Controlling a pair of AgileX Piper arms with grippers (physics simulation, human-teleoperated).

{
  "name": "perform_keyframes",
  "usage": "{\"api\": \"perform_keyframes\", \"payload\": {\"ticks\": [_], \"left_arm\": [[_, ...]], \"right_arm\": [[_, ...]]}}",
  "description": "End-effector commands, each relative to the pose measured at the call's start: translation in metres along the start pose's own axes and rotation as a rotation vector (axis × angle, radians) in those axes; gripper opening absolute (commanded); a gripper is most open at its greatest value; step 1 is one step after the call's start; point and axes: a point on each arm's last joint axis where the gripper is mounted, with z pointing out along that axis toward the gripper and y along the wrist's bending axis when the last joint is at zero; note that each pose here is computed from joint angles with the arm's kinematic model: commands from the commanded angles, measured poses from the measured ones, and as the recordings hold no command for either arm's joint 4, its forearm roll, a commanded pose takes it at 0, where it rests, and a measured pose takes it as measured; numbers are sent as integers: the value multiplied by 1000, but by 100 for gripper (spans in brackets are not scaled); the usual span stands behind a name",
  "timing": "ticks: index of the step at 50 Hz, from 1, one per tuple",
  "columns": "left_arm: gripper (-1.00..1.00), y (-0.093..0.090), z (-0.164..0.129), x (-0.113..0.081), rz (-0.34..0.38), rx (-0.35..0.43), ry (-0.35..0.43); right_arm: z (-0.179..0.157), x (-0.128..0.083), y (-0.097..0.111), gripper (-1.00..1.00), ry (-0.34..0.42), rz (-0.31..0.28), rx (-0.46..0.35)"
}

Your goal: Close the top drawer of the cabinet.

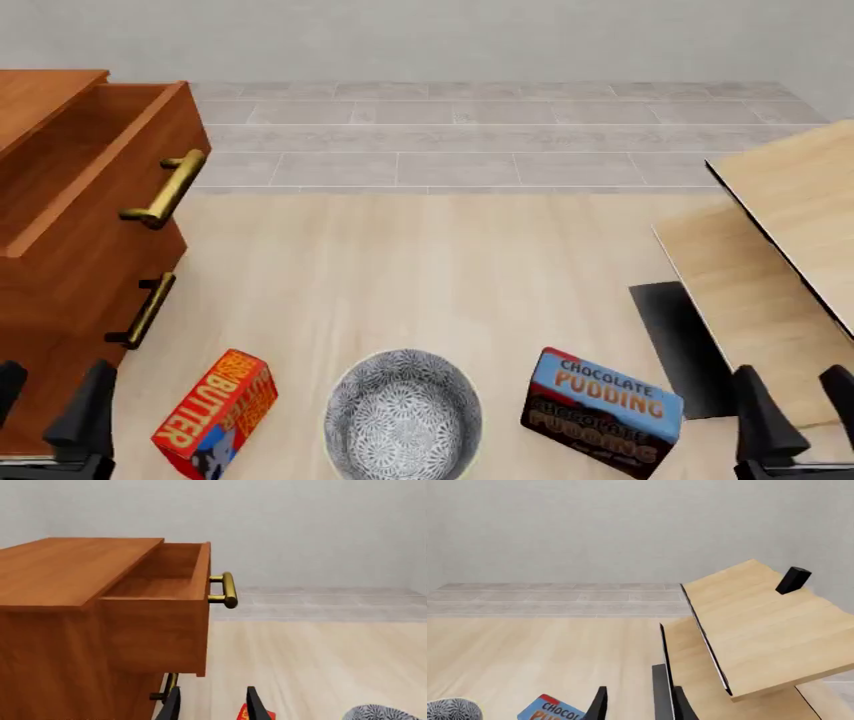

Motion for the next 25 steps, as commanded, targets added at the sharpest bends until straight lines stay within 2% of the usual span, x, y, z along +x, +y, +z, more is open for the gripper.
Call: {"api": "perform_keyframes", "payload": {"ticks": [1,3,14,20,25], "left_arm": [[100,0,0,5,26,8,21],[100,-1,-1,4,31,15,16],[100,-1,-1,4,46,25,16],[100,-2,-1,2,111,45,-2],[100,-5,-1,2,129,84,-9]], "right_arm": [[0,-1,0,100,-4,-6,3],[2,-2,0,100,-3,8,3],[2,-2,0,100,-4,9,8],[2,-1,0,100,-3,16,5],[2,-1,0,100,-2,17,4]]}}
